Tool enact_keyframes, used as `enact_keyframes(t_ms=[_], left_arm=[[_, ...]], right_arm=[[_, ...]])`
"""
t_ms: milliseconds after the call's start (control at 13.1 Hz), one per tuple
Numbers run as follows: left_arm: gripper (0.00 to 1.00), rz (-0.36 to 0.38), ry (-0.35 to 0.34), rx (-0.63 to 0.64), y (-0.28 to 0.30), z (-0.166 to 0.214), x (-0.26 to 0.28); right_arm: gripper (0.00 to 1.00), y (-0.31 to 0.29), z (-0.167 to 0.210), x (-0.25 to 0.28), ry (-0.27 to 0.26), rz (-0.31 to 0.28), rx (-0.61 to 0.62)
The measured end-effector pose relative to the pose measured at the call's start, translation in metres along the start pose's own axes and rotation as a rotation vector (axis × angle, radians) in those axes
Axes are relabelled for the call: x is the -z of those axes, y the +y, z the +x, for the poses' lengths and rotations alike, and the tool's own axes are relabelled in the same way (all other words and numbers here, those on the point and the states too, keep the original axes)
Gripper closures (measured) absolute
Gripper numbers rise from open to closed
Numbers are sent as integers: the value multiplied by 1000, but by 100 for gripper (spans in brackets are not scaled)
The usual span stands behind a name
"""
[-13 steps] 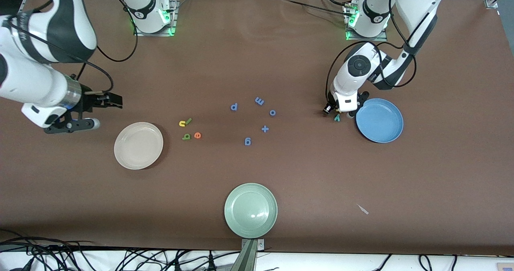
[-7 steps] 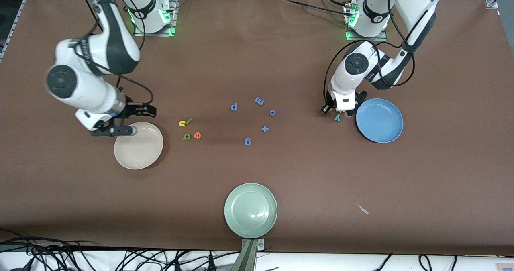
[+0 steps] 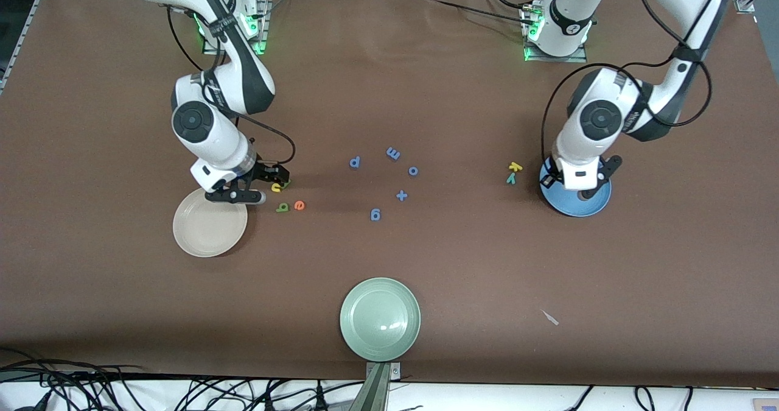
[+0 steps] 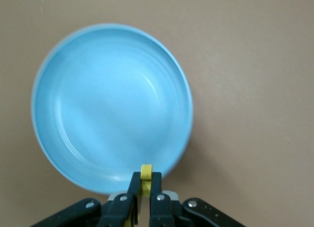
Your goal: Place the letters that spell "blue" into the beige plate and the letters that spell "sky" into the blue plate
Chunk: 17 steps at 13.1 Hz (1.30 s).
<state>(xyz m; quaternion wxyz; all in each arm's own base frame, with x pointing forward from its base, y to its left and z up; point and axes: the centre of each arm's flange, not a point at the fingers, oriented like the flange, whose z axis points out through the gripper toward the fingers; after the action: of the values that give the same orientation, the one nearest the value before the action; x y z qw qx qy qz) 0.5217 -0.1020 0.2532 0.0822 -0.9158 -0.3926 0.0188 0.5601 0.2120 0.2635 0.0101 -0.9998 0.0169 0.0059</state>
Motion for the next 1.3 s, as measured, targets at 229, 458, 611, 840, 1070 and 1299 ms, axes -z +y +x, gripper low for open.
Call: enact_keyframes(t_ms=[229, 458, 611, 840, 1070, 1299], left_arm=[[89, -4, -31, -26, -21, 18, -24], [62, -21, -51, -35, -25, 16, -44], [40, -31, -46, -38, -20, 15, -39], [16, -60, -67, -21, -2, -8, -27], [20, -55, -92, 17, 12, -51, -26], [38, -53, -109, 21, 6, -77, -42]], right_arm=[[0, 0, 12, -35, 31, 0, -5], [0, 1, 14, -58, 37, -3, -6], [0, 0, 14, -69, 53, 0, -3], [1, -5, 11, -82, 52, -3, 8], [3, -7, 8, -90, 43, -8, 13], [6, -6, 8, -92, 56, -4, 14]])
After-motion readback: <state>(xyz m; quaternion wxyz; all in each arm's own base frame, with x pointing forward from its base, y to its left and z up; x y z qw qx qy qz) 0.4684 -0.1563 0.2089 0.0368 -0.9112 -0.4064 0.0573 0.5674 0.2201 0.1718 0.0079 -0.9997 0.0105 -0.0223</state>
